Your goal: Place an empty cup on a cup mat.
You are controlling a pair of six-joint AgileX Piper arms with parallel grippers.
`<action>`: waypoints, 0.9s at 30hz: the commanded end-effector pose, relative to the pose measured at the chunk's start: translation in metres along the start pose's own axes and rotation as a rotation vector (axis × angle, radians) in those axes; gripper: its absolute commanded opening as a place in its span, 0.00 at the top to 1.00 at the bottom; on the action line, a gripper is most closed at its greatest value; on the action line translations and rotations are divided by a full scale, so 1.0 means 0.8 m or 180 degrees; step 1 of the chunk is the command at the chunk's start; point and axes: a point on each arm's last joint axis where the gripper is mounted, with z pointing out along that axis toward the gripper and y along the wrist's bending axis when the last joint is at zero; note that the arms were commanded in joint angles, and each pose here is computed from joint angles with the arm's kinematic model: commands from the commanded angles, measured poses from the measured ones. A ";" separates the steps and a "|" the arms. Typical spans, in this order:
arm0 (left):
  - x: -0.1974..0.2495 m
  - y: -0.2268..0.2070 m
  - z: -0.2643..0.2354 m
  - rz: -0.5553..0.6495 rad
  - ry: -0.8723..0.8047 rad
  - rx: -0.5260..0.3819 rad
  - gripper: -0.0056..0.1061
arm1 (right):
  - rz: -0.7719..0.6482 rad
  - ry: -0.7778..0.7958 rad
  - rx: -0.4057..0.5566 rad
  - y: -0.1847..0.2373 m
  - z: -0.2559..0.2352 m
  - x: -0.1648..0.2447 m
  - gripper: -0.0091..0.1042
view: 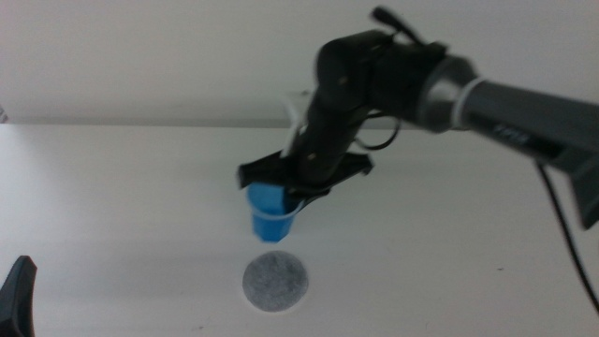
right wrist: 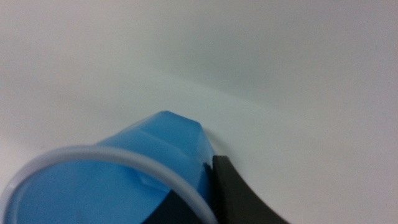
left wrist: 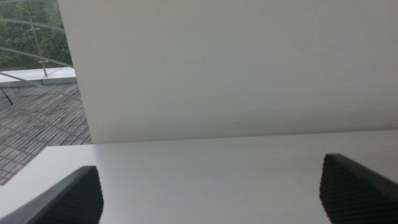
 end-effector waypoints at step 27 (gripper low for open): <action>0.013 -0.001 -0.002 0.0000 -0.0040 0.0026 0.11 | -0.0045 0.0508 0.0206 0.022 0.049 0.023 0.90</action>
